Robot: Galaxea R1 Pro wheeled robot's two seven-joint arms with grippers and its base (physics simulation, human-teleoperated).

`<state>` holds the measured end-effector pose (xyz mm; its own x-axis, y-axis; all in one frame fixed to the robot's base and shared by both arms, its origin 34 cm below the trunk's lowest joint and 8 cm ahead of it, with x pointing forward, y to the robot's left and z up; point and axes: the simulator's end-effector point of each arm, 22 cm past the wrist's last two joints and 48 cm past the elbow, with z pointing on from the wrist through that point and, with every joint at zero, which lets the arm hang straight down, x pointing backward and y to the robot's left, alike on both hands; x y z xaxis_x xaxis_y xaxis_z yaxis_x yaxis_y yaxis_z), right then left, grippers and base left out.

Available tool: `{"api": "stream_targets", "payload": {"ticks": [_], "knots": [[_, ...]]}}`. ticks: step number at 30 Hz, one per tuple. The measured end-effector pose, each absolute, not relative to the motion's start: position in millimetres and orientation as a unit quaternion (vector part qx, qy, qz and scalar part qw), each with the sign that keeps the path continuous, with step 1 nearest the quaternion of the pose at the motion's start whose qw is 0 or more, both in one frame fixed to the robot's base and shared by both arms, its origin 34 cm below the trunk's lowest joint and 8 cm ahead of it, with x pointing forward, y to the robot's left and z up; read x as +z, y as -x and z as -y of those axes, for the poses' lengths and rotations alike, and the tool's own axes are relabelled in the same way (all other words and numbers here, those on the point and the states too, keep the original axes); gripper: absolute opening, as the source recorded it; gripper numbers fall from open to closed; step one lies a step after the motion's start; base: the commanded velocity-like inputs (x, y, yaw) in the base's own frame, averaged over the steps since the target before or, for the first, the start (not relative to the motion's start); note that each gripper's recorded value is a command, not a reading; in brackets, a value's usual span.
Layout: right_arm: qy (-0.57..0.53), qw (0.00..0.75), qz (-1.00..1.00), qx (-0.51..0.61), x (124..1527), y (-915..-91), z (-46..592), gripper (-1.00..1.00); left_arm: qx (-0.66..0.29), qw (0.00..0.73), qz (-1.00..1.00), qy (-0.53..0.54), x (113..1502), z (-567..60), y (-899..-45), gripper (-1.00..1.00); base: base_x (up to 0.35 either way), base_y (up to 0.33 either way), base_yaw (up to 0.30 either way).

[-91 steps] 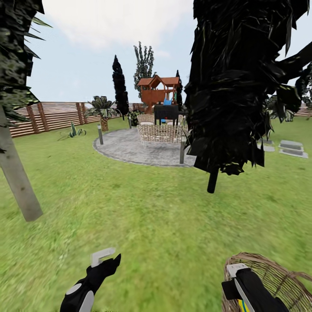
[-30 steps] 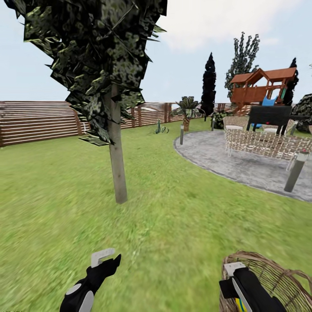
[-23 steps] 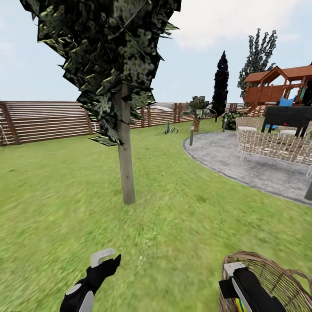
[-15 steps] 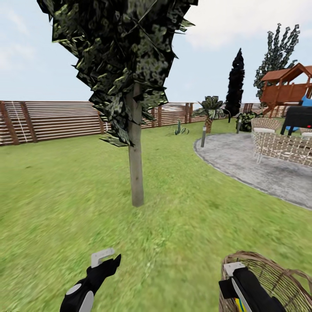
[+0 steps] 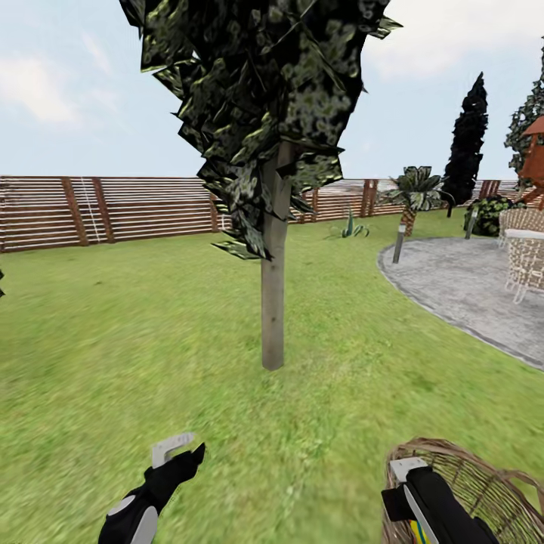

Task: Take the three Easter eggs out of the wicker basket on the lawn in the garden, then place them on the lawn next to a single tree (choose any tree) so that all three eggs are next to the same tree and none are left in the basket.

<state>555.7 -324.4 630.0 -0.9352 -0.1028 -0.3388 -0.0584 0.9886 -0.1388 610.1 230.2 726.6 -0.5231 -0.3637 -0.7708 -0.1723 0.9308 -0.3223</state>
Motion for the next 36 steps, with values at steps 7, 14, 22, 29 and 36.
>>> {"api": "stream_targets", "payload": {"ticks": [7, 14, 22, 29, 36], "knots": [[0.041, 0.175, -0.982, -0.063, 630.0, -555.7, 323.9, -1.00, -0.104, 0.462, -0.867, 0.155, 725.3, -229.6, -609.6, 1.00, 0.340, 0.079, 0.290], [0.041, 0.175, -0.982, -0.063, 630.0, -555.8, 323.9, -1.00, -0.104, 0.462, -0.867, 0.155, 725.3, -230.0, -609.6, 1.00, 0.340, 0.073, 0.289], [0.036, 0.176, -0.982, -0.058, 630.5, -556.0, 324.8, -1.00, -0.103, 0.461, -0.868, 0.152, 724.1, -228.4, -609.1, 1.00, 0.340, 0.003, 0.207], [0.036, 0.176, -0.982, -0.060, 630.6, -556.0, 325.8, -1.00, -0.103, 0.460, -0.869, 0.150, 723.4, -225.5, -608.8, 1.00, 0.341, 0.000, 0.002], [0.036, 0.176, -0.982, -0.059, 630.6, -555.9, 325.7, -1.00, -0.103, 0.460, -0.869, 0.149, 723.6, -225.1, -608.9, 1.00, 0.341, 0.000, 0.000]]}}
